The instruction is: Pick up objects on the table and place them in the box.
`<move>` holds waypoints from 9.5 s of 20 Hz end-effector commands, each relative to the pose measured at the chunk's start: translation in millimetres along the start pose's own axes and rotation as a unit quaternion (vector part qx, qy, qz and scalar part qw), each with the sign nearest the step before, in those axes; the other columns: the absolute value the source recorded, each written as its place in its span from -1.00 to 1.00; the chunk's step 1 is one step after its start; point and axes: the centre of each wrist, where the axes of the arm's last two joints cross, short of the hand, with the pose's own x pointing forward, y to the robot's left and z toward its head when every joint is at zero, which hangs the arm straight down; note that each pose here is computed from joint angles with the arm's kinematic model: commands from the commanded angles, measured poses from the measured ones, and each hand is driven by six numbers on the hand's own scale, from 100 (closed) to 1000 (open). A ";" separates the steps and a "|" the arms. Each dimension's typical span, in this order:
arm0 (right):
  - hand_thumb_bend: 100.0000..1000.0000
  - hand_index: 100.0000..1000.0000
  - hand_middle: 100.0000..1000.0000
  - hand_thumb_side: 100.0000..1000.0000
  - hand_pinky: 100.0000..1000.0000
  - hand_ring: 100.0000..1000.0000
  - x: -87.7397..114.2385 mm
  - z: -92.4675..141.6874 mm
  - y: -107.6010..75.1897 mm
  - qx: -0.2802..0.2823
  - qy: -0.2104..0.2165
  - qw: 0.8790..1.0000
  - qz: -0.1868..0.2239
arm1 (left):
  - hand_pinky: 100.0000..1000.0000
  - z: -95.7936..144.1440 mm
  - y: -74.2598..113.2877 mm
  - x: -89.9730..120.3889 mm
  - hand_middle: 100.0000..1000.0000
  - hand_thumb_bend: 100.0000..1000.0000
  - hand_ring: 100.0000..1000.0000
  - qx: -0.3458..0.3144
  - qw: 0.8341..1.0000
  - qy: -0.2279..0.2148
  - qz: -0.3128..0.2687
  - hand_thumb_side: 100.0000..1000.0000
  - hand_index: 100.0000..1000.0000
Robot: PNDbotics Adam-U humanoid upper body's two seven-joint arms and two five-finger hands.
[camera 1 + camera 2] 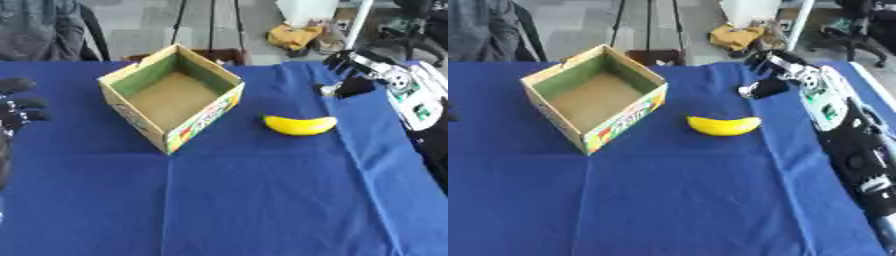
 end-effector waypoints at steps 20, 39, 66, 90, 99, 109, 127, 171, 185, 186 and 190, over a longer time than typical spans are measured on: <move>-0.40 0.65 0.44 -0.39 0.37 0.50 5.4 -12.7 14.9 0.082 0.004 0.996 0.046 | 0.09 -4.4 2.0 8.0 0.28 0.05 0.15 -0.009 1.000 -0.013 -0.008 1.00 0.38; -0.40 0.64 0.42 -0.37 0.37 0.49 12.1 -8.6 11.5 0.122 -0.017 0.991 0.048 | 0.09 -4.3 2.2 7.7 0.27 0.05 0.15 -0.008 1.000 -0.013 -0.007 1.00 0.38; -0.46 0.60 0.39 -0.38 0.34 0.45 12.3 -14.7 38.9 0.158 -0.002 0.986 0.058 | 0.09 -4.7 0.1 9.2 0.27 0.05 0.15 -0.010 1.000 -0.016 -0.003 1.00 0.38; -0.58 0.46 0.21 -0.39 0.29 0.28 8.0 -11.7 46.3 0.155 0.004 0.984 0.091 | 0.09 -4.1 0.2 8.4 0.26 0.06 0.14 -0.008 1.000 -0.015 0.000 1.00 0.38; -0.68 0.35 0.09 -0.38 0.23 0.17 9.6 -11.1 43.8 0.133 0.001 0.986 0.103 | 0.09 -4.0 0.5 8.5 0.26 0.06 0.14 -0.008 1.000 -0.015 -0.001 1.00 0.38; -0.87 0.25 -0.04 -0.40 0.15 0.07 12.7 -9.7 37.8 0.100 -0.011 0.989 0.108 | 0.09 -4.0 1.0 8.6 0.26 0.05 0.14 -0.007 1.000 -0.015 -0.001 1.00 0.38; -0.97 0.26 -0.04 -0.31 0.17 0.08 54.7 -3.0 -21.7 -0.006 -0.070 0.987 0.145 | 0.09 -3.4 3.3 9.0 0.26 0.06 0.14 -0.010 1.000 -0.013 -0.008 1.00 0.38; -0.15 0.79 0.66 0.43 0.38 0.58 150.2 -44.9 18.9 -0.151 -0.085 0.951 0.257 | 0.09 -28.6 -33.5 30.8 0.25 0.08 0.13 -0.078 0.994 -0.064 0.040 1.00 0.37; -0.75 0.58 0.20 0.29 0.19 0.30 114.3 25.0 -28.1 -0.295 -0.197 0.934 0.043 | 0.08 -18.6 -16.2 20.1 0.24 0.07 0.13 -0.039 0.998 -0.044 0.020 1.00 0.37; -0.77 0.56 0.17 0.28 0.18 0.28 109.9 31.7 -27.8 -0.295 -0.201 0.934 0.023 | 0.08 -18.0 -15.0 19.5 0.24 0.07 0.13 -0.037 0.998 -0.043 0.019 1.00 0.37; -0.85 0.55 0.14 0.25 0.17 0.26 89.7 56.8 -21.9 -0.287 -0.198 0.936 -0.043 | 0.08 -16.2 -12.0 16.6 0.24 0.06 0.13 -0.028 0.999 -0.038 0.016 1.00 0.37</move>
